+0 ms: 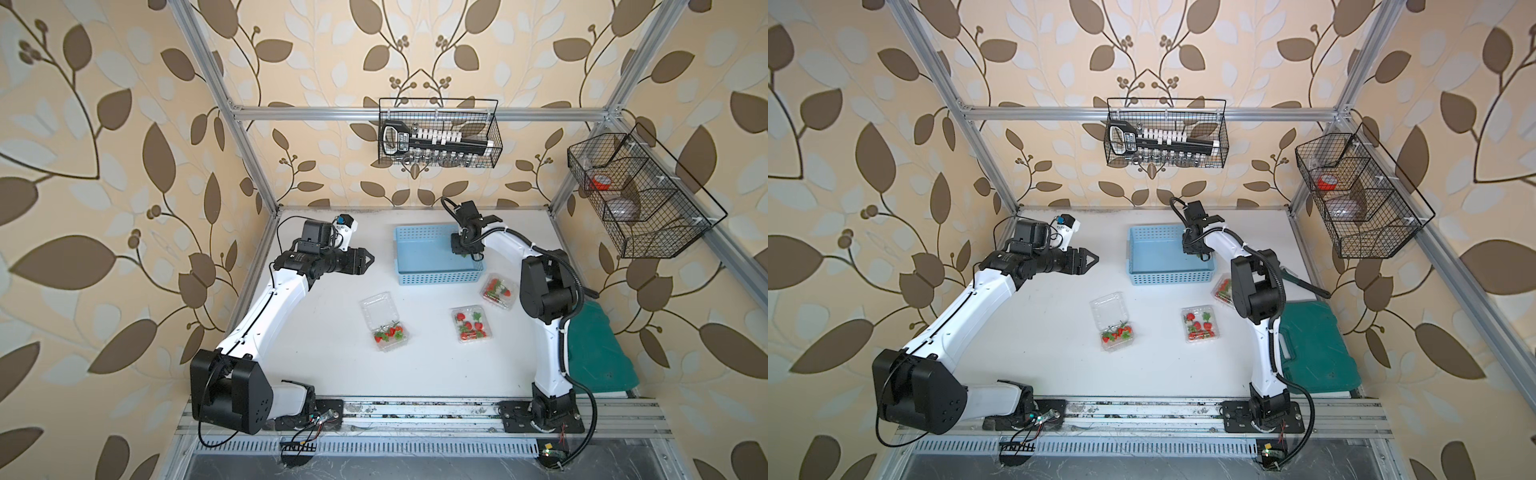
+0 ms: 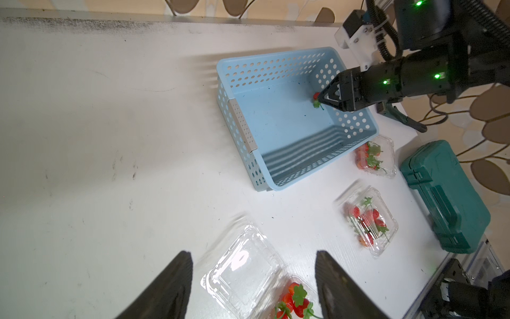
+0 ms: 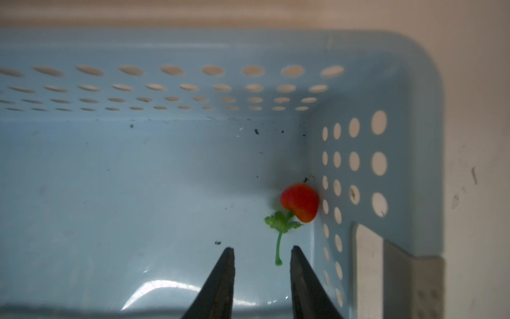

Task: Pack strawberries into containers
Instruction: Pick up the strawberry from the basket.

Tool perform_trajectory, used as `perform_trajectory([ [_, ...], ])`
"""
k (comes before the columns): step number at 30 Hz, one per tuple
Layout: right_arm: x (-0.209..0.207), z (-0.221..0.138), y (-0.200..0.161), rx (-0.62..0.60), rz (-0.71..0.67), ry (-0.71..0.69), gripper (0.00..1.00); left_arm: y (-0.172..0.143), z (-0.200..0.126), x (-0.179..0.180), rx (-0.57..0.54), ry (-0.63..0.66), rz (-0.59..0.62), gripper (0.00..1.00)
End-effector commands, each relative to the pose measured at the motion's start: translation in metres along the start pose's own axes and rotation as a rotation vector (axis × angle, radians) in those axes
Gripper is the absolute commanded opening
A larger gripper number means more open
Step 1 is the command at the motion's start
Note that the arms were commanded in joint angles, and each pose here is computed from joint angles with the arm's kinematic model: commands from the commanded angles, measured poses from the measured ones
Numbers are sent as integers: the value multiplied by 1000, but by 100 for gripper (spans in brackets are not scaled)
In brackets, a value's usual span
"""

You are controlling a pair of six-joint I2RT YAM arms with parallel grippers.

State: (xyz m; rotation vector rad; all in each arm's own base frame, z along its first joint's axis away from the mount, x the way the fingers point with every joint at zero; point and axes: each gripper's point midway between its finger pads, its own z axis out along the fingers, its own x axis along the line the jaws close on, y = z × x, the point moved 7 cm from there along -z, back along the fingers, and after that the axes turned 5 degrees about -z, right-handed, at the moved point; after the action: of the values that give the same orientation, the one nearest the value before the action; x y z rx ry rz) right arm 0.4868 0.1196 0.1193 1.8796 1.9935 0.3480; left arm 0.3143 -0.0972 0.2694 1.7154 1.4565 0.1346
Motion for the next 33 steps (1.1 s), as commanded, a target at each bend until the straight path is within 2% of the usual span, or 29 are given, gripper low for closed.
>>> perform_trajectory([
  [1,-9,7,2,27,-26,-97,36,4,-8,-3,-31,-11,22,72],
  [12,-9,35,-4,67,-4,-124,35,4,-8,-2,-29,-5,24,72],
  [21,-9,42,-2,70,21,-89,12,4,-8,-2,-30,-2,24,72],
  [25,-7,27,6,37,28,-46,0,4,-9,-2,-30,-2,25,72],
  [33,-3,-41,25,-125,29,123,0,5,-10,-3,-36,-4,27,72],
])
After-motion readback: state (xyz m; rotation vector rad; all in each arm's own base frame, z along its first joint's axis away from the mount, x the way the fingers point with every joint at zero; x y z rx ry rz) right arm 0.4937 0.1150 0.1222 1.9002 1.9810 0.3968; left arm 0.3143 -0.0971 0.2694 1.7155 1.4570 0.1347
